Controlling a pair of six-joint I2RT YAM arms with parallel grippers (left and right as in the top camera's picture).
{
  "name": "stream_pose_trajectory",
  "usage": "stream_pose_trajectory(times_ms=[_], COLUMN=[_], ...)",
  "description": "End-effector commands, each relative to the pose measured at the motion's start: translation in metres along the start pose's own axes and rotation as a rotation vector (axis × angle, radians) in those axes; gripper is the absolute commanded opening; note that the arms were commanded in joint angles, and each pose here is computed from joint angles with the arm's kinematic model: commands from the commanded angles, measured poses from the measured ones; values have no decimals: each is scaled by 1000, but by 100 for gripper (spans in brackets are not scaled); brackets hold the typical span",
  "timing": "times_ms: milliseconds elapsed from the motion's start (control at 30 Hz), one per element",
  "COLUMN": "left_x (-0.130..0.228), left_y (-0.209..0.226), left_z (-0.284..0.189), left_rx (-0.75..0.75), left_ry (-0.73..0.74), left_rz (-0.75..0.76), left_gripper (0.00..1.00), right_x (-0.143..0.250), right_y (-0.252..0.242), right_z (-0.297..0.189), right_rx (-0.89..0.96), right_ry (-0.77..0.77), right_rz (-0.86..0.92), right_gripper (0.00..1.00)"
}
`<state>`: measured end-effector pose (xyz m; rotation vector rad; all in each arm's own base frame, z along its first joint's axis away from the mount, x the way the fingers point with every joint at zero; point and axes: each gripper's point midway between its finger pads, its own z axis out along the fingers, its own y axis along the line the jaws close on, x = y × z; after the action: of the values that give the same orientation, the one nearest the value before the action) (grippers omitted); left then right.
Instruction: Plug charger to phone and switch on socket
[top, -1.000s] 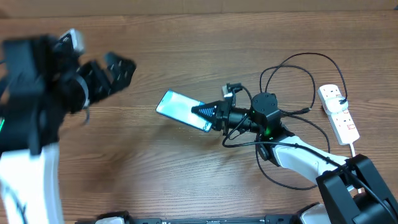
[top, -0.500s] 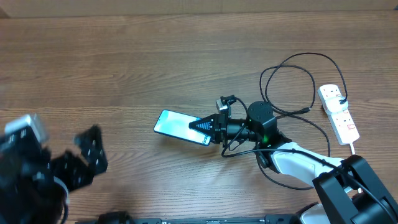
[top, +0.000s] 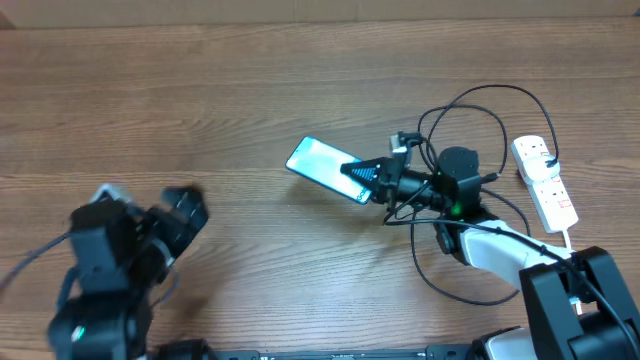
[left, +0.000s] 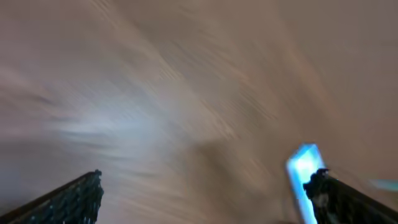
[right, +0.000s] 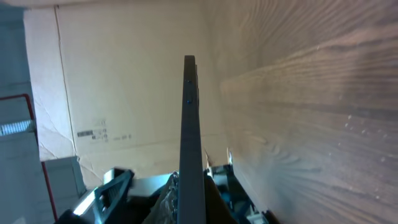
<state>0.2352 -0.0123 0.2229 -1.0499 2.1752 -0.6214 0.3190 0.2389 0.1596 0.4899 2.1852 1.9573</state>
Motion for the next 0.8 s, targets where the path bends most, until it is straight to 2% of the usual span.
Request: stream_pose_trajectory(times_ms=[0,100,167,267,333,600,767], left_x=[54,70,72,74,76,90,92], left_y=[-24,-34,-39,-45,-48,-58,-58], left_z=[24,43,53,61,64,69,70], left_rx=[188,267,311,335,335,330,326], left_ry=[348,485,514,528,529,523,520], left_rz=[-303,-428,-440,-438,-433,-374,-367], left_gripper=[100,100,99,94,93,80,67], right_x=[-4,-11,-13,-6,0,37,50], right_y=[7,6,1,-16,-20,-2,2], right_z=[-3,0,3,12,18,50,57], right_rx=[-17,-11,9,63,74,18,7], right_ry=[-25,-74,-105,-129,-129,-104,-73], right_rz=[-38,-36,16,255,326,419,530], right_gripper=[4,4,4,4,4,4,4])
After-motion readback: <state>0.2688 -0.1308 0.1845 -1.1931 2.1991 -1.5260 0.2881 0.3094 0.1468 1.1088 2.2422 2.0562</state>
